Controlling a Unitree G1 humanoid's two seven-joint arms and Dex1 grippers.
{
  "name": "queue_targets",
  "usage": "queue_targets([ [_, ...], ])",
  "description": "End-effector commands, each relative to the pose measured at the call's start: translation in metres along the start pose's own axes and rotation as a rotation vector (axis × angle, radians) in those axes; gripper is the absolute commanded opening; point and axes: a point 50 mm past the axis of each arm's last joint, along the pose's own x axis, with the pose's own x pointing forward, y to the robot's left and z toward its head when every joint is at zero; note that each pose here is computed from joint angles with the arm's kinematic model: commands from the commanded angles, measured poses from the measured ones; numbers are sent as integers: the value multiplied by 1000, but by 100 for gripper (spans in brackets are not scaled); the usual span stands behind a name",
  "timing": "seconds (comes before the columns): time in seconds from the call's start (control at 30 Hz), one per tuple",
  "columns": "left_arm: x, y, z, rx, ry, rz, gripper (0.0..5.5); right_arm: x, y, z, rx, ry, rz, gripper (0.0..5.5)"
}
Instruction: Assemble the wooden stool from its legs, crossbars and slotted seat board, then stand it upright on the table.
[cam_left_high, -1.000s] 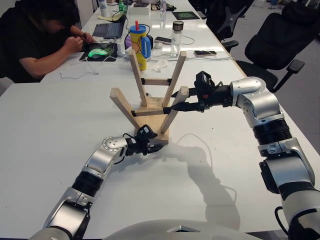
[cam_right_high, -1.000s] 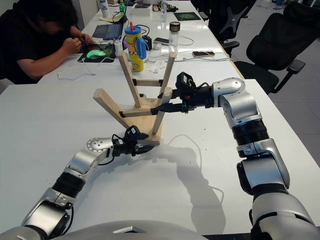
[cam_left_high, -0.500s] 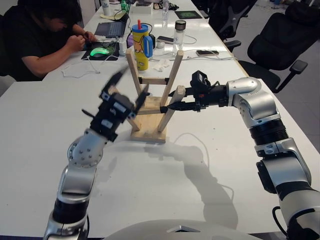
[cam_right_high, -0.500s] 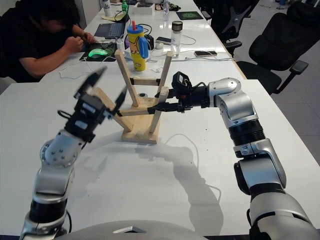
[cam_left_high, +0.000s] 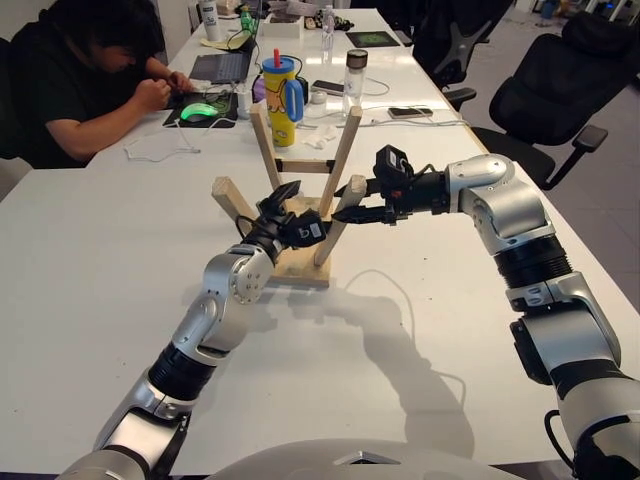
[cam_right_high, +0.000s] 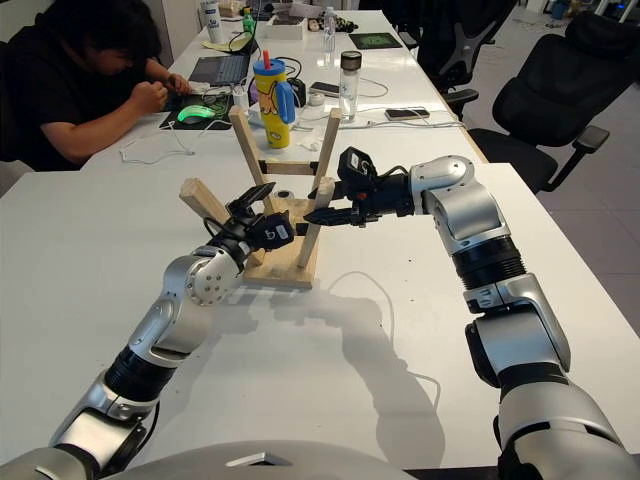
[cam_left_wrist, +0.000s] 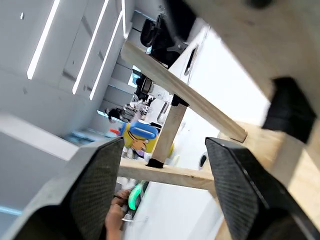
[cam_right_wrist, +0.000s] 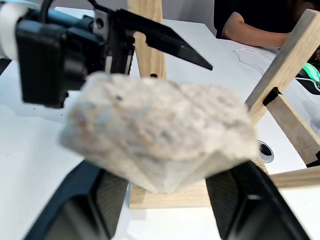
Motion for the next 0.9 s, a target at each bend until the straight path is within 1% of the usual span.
queue_targets([
  [0.03,-13,57,28,-228,-249,337,303,15,8,-46,92,150,-10,203],
  [0.1,-31,67,27,-306,-322,436,303,14,6,-37,63,67,-33,203],
  [0.17,-47,59,17,-389,-335,443,303,13,4,-28,27,-24,-62,203],
  [0.23,-63,42,8,-458,-338,395,303,11,0,-21,8,-101,-101,203],
  [0.27,-70,31,2,-474,-324,352,303,8,-2,-18,30,-147,-125,240],
  [0.33,-82,10,-9,-494,-290,262,303,3,-6,-16,38,-194,-170,265],
  [0.43,-91,-12,-18,-509,-266,147,303,-2,-4,-22,27,-160,-189,317],
  [0.5,-93,-25,-22,-565,-255,75,303,-5,2,-31,34,-117,-174,317],
  [0.6,-91,-44,-28,-625,-202,-12,303,-8,12,-37,49,-114,-157,317],
  [0.73,-79,-67,-38,-739,-84,-103,303,-16,29,-43,94,-116,-144,317],
  [0.83,-68,-76,-41,-823,-27,-129,303,-28,40,-57,150,-53,-154,317],
  [0.9,-57,-76,-40,-899,-11,-108,303,-36,42,-63,190,-62,-178,317],
])
